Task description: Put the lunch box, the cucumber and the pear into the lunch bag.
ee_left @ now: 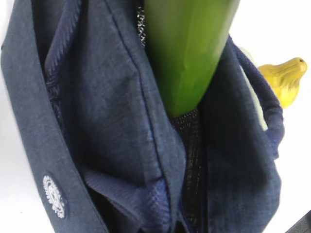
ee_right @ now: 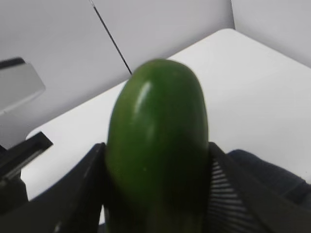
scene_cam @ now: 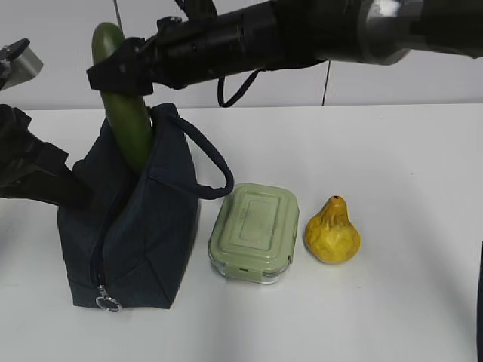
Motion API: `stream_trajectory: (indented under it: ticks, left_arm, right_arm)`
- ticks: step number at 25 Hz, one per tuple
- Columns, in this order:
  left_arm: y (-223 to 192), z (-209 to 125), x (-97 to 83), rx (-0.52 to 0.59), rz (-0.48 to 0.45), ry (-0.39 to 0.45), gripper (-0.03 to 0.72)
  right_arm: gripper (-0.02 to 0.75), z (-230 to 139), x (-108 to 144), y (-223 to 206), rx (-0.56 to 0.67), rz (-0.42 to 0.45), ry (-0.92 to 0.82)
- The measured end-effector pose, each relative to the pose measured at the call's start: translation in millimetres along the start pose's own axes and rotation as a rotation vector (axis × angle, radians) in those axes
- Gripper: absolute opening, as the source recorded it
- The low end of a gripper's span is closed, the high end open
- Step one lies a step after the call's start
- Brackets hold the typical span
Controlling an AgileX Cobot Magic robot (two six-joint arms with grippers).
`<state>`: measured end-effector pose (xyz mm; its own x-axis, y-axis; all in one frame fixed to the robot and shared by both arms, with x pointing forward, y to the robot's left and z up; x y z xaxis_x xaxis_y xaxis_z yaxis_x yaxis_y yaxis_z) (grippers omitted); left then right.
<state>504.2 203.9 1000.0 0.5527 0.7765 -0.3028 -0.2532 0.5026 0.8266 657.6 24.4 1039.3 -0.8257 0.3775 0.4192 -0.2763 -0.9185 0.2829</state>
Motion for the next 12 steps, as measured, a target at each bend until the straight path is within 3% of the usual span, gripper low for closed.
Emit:
stream_trajectory:
  ticks: [12]
  left_arm:
    - [0, 1, 0.7, -0.006, 0.005, 0.0, 0.001]
  right_arm:
    - [0.45, -19, 1, 1, 0.136, 0.014, 0.034]
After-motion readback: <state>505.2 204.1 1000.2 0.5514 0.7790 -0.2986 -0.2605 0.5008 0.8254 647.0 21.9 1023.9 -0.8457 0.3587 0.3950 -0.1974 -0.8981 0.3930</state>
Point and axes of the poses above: a point on each arm's last joint axis where the gripper is mounted, y pointing back along that axis away from the gripper, x along the wrist's bending axis when the last joint is at zero, z = x × y, the point moved 4 cm from there along -y, pointing out along that axis toward the gripper, and after that the axes turned 10 degrees about -y, right-handed, at the moved point
